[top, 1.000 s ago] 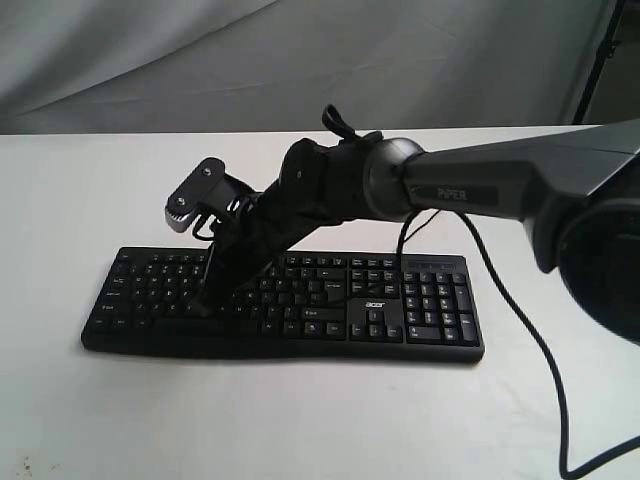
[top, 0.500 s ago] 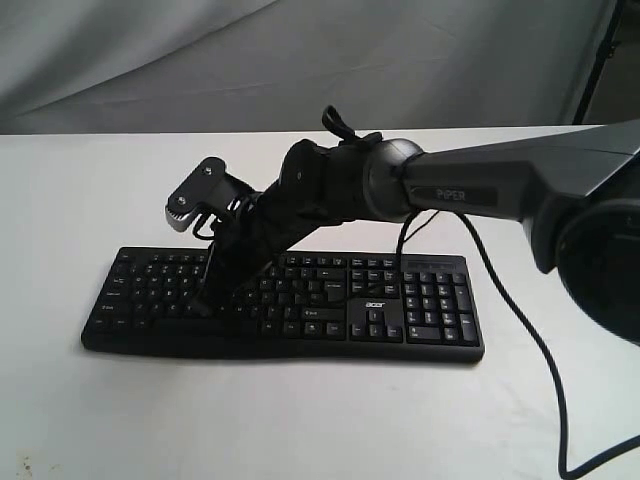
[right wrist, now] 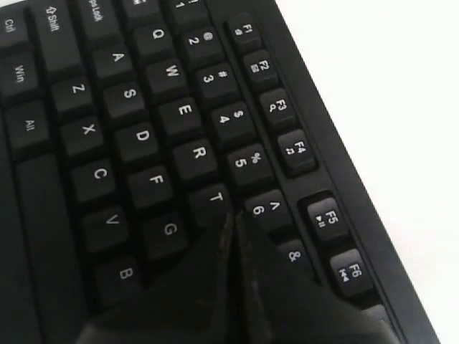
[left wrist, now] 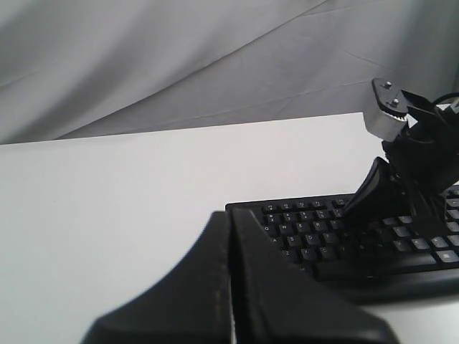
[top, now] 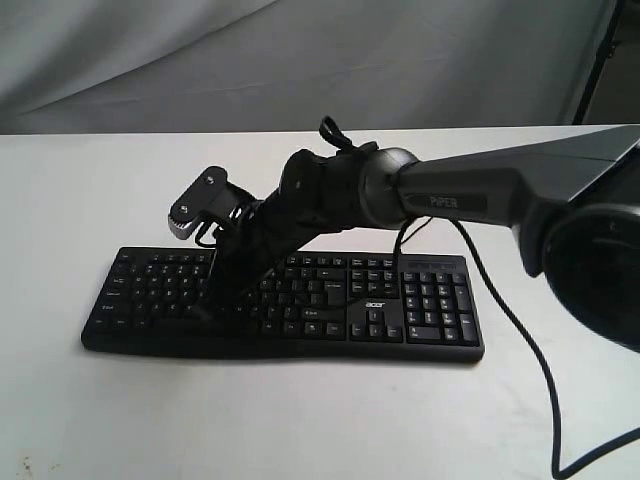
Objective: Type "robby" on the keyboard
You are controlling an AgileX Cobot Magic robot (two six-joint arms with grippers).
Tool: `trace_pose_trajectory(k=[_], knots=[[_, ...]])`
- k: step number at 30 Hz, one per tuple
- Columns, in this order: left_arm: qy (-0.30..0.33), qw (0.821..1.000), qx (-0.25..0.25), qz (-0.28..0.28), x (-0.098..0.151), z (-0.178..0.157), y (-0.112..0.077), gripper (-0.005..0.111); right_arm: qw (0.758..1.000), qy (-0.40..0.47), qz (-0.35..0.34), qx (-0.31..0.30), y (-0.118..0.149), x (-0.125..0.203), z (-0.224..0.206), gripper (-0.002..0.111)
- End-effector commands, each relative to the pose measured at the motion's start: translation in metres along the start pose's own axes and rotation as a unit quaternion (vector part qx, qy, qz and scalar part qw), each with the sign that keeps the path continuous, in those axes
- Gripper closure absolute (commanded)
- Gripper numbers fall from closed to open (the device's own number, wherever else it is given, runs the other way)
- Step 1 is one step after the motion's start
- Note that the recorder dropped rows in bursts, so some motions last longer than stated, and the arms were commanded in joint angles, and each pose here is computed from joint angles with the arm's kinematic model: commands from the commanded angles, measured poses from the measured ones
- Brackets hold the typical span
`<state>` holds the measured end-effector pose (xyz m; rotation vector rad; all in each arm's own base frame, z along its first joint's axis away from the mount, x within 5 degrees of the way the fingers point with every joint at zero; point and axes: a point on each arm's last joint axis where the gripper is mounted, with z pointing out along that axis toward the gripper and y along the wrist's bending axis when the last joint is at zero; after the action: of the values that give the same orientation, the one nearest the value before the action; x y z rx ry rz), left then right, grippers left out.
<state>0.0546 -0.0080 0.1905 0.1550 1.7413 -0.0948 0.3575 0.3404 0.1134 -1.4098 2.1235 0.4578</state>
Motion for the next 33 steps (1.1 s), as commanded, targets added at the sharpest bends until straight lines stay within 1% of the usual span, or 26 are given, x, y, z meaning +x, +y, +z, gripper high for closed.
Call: trace_pose_trajectory(k=[1, 6, 12, 22, 25, 27, 30, 33], knots=[[-0.002, 1.000, 0.003, 0.001, 0.001, 0.000, 0.000, 0.107, 1.000, -0.001, 0.004, 0.001, -0.003, 0.001, 0.003, 0.108], [-0.002, 1.000, 0.003, 0.001, 0.001, 0.000, 0.000, 0.107, 1.000, 0.002, 0.003, 0.000, -0.003, 0.003, 0.004, 0.108], [-0.002, 1.000, 0.003, 0.001, 0.001, 0.000, 0.000, 0.107, 1.000, -0.009, -0.001, 0.004, -0.003, -0.005, -0.006, 0.108], [-0.002, 1.000, 0.003, 0.001, 0.001, 0.000, 0.000, 0.107, 0.998, -0.037, -0.039, 0.012, 0.001, -0.034, -0.056, 0.108], [-0.002, 1.000, 0.003, 0.001, 0.001, 0.000, 0.000, 0.107, 0.997, -0.050, -0.049, 0.027, 0.009, -0.037, -0.087, 0.108], [-0.002, 1.000, 0.003, 0.001, 0.001, 0.000, 0.000, 0.107, 0.994, -0.074, -0.057, 0.057, 0.019, -0.036, -0.113, 0.108], [-0.002, 1.000, 0.003, 0.001, 0.001, 0.000, 0.000, 0.107, 0.983, -0.130, -0.069, 0.106, 0.043, -0.030, -0.164, 0.108], [-0.002, 1.000, 0.003, 0.001, 0.001, 0.000, 0.000, 0.107, 0.971, -0.187, -0.066, 0.133, 0.067, -0.021, -0.209, 0.108]])
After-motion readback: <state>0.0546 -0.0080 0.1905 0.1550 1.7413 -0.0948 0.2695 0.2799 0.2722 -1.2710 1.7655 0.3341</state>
